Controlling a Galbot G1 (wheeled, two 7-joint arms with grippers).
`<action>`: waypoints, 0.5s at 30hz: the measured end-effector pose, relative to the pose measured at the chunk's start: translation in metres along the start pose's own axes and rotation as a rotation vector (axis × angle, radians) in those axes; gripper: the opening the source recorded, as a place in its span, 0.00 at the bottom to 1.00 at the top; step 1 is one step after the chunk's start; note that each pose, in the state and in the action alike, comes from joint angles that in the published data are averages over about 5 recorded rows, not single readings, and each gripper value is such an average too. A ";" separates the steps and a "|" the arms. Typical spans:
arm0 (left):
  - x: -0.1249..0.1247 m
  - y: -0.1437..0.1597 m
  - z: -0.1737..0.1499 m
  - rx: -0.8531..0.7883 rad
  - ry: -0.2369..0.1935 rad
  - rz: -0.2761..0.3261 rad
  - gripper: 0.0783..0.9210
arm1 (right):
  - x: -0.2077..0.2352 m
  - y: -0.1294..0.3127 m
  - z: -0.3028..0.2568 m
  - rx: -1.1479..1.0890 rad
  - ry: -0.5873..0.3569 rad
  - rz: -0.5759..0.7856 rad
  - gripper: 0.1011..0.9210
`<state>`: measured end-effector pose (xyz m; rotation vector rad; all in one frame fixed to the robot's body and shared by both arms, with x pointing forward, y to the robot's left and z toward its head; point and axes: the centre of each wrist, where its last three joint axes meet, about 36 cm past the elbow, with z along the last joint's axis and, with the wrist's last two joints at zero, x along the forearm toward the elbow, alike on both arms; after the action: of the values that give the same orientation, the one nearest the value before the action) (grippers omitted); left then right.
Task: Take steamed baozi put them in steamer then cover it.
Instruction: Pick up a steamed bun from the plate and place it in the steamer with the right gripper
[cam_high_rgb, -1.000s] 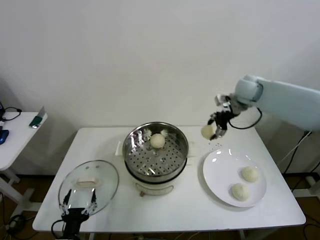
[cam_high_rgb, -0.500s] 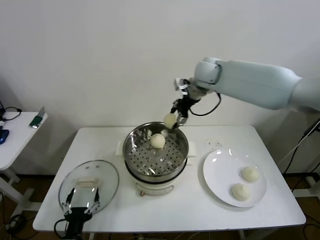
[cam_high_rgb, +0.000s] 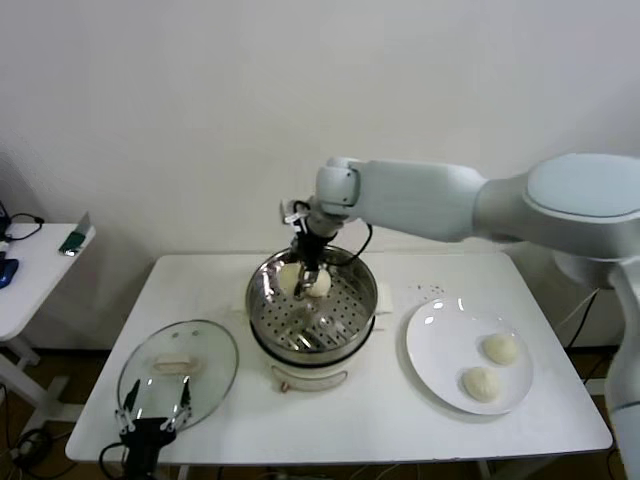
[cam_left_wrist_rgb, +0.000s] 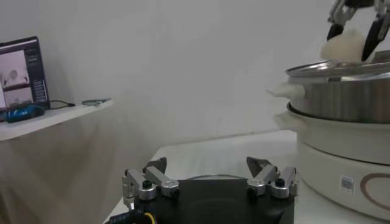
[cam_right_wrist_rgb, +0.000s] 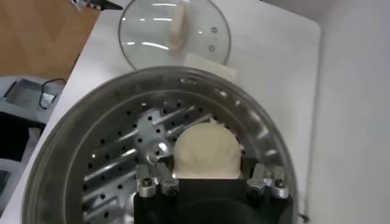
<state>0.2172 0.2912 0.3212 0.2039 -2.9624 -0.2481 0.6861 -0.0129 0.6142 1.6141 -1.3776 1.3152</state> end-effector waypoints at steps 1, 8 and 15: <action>0.000 0.000 0.000 0.000 0.000 0.000 0.88 | -0.005 0.001 -0.001 0.001 0.001 -0.006 0.73; -0.002 0.003 0.004 -0.004 0.006 -0.001 0.88 | -0.027 0.007 -0.001 0.004 0.009 -0.039 0.73; -0.006 0.005 0.004 -0.006 0.009 -0.005 0.88 | -0.034 0.010 0.003 0.003 0.015 -0.052 0.85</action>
<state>0.2216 0.2974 0.3168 0.2117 -2.9524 -0.2565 0.6792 -0.0070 0.5795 1.6283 -1.3171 1.2972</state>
